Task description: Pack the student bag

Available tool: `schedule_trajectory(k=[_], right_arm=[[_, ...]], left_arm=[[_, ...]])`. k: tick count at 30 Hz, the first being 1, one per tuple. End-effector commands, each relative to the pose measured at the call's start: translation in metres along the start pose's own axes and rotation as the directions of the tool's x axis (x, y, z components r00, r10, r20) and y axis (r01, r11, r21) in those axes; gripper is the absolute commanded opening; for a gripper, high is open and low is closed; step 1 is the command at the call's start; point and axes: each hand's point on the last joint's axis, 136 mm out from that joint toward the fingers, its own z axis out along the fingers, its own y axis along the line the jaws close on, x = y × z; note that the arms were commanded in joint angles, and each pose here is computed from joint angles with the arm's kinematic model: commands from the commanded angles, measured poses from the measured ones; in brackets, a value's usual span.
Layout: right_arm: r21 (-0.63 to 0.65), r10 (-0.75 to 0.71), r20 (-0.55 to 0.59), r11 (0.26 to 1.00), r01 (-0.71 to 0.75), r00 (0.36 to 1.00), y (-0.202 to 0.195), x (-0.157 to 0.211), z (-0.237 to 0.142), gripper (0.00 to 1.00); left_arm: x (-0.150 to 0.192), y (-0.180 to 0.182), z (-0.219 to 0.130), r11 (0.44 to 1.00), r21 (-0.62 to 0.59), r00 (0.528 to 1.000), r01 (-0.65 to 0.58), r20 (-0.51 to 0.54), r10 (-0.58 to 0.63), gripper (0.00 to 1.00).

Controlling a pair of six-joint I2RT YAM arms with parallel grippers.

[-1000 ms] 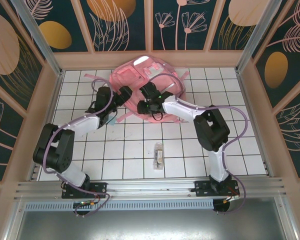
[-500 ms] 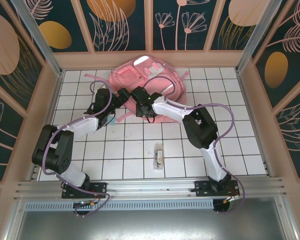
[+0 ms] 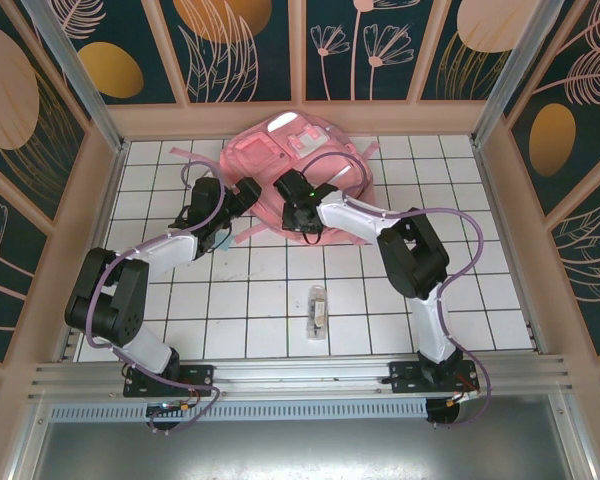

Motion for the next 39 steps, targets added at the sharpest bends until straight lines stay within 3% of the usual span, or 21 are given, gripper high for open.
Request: schedule_trajectory(k=[1,14,18,21,25,32,39], right_arm=[[0.022,0.018,0.02,1.0,-0.018,1.0,-0.006,-0.003,0.0,0.43],[0.089,-0.038,-0.062,0.995,0.044,0.997,-0.008,0.024,0.03,0.5],[0.122,-0.045,-0.064,0.991,0.052,0.997,-0.017,0.027,0.031,0.47],[0.134,-0.049,-0.058,0.989,0.057,0.997,-0.02,0.025,0.028,0.38],[0.054,-0.026,-0.02,0.998,0.027,0.999,-0.011,0.011,0.008,0.28],[-0.183,0.098,-0.024,0.978,-0.1,0.995,-0.016,-0.004,-0.039,0.29],[-0.171,0.178,-0.022,0.969,-0.179,0.984,-0.065,0.0,-0.054,0.31]], left_arm=[[0.007,0.005,0.003,1.0,0.008,1.0,0.006,-0.019,-0.005,0.99],[0.006,0.003,0.002,1.0,0.018,1.0,0.011,-0.019,-0.011,0.99],[0.007,0.004,0.0,1.0,0.015,1.0,0.009,-0.018,-0.009,0.99],[0.007,0.004,0.001,1.0,0.015,1.0,0.01,-0.02,-0.01,0.99],[0.007,0.004,0.0,1.0,0.012,1.0,0.008,-0.016,-0.007,0.99],[0.005,0.003,-0.001,1.0,0.013,1.0,0.011,-0.012,-0.011,0.99],[0.003,0.0,-0.002,1.0,0.019,1.0,0.011,-0.01,-0.011,0.99]])
